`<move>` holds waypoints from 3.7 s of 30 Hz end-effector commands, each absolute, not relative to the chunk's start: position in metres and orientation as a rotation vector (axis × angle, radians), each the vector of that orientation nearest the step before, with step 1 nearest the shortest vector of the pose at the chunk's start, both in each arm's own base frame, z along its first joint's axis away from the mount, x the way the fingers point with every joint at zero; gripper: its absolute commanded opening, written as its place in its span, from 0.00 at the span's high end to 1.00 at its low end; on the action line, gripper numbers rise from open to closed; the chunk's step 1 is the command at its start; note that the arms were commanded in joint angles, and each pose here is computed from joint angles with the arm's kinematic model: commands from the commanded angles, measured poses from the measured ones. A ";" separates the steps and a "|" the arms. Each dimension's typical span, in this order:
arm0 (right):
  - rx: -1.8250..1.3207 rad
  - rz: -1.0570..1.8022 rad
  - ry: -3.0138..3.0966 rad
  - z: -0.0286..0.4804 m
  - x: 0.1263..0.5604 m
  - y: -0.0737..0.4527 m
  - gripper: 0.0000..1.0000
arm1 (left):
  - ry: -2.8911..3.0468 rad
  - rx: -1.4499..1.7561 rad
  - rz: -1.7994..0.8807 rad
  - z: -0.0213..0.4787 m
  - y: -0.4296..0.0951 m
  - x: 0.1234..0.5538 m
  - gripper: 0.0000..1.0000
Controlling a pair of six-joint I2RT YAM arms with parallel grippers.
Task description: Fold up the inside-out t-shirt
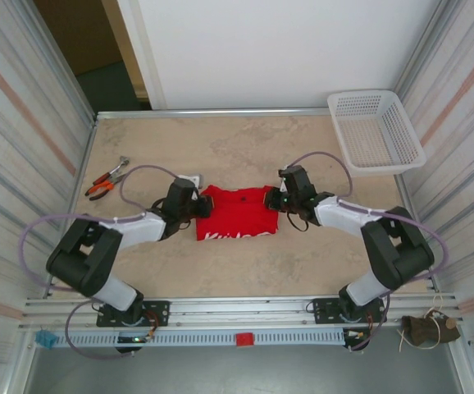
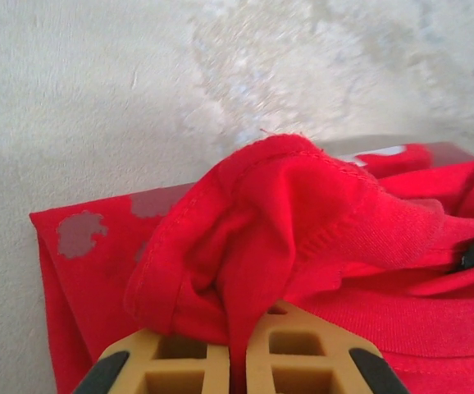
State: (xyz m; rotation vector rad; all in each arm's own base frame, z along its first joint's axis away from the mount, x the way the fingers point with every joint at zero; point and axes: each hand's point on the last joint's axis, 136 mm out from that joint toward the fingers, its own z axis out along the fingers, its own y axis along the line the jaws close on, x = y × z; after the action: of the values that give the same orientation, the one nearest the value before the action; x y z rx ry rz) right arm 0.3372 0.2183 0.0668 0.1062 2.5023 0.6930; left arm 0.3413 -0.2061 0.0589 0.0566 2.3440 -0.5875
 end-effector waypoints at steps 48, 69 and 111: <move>0.005 0.946 2.494 0.106 0.337 0.246 0.86 | 2.135 0.036 -0.926 0.174 -0.240 0.330 0.17; 0.053 1.006 2.571 0.053 0.349 0.255 0.85 | 2.272 -0.068 -0.866 0.082 -0.233 0.404 0.20; 0.227 0.831 2.341 0.178 0.295 0.163 0.42 | 2.311 -0.137 -0.931 0.127 -0.289 0.291 0.16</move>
State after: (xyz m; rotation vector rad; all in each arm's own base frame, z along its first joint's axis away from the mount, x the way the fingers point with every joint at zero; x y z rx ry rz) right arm 0.3077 0.1844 0.1823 0.1919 2.2798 0.9191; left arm 0.2962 -0.2869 0.1595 -0.0504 2.2074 -0.9900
